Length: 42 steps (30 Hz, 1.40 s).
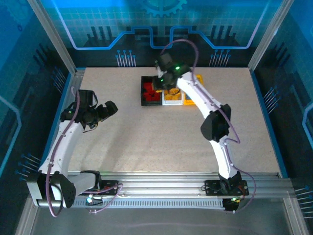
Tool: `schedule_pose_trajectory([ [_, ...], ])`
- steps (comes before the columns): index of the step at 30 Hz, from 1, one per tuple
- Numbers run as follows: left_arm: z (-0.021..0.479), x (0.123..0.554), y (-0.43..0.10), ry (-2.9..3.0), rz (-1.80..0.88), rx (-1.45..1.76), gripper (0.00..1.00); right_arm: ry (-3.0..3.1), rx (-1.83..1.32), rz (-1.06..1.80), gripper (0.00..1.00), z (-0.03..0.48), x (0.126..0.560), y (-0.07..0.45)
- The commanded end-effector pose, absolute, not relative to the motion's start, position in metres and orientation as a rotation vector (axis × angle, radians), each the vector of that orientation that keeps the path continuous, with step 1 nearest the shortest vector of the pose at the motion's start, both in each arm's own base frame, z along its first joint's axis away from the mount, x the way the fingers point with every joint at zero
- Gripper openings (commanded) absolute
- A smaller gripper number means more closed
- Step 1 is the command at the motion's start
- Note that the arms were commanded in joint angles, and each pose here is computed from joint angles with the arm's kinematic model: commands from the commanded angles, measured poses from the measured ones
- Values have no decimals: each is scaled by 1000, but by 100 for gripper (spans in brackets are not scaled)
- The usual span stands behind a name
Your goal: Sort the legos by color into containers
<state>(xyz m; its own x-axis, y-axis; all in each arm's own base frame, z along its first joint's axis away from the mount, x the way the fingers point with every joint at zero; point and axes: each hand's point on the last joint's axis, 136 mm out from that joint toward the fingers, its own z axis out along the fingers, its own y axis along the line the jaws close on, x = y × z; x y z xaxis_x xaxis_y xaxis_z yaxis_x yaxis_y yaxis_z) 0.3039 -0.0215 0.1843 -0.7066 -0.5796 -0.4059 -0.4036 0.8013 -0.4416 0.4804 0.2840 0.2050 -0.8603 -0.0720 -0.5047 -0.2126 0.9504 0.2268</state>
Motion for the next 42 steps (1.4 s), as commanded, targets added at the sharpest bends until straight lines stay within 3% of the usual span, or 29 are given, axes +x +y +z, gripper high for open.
schedule_pose_trajectory([
  [1,193,312,-1,2322,-317,-696,99,2630,-171,325,28,167,512,255],
  [5,196,317,20,2117,-196,-642,99,2595,-137,300,51,156,545,238],
  [8,202,316,37,1987,-71,-580,99,2547,-133,290,65,174,553,230],
  [13,198,324,44,1974,57,-432,99,2431,-135,322,77,222,531,211],
  [20,186,344,45,1927,97,-300,99,2217,-88,289,78,215,454,128],
  [29,132,376,27,1883,-65,-244,99,2312,-36,52,76,125,399,18],
  [34,106,384,12,1827,-134,-149,99,2210,-140,4,76,111,407,11],
  [42,98,393,9,1865,-124,-139,99,2047,-265,81,75,106,400,47],
])
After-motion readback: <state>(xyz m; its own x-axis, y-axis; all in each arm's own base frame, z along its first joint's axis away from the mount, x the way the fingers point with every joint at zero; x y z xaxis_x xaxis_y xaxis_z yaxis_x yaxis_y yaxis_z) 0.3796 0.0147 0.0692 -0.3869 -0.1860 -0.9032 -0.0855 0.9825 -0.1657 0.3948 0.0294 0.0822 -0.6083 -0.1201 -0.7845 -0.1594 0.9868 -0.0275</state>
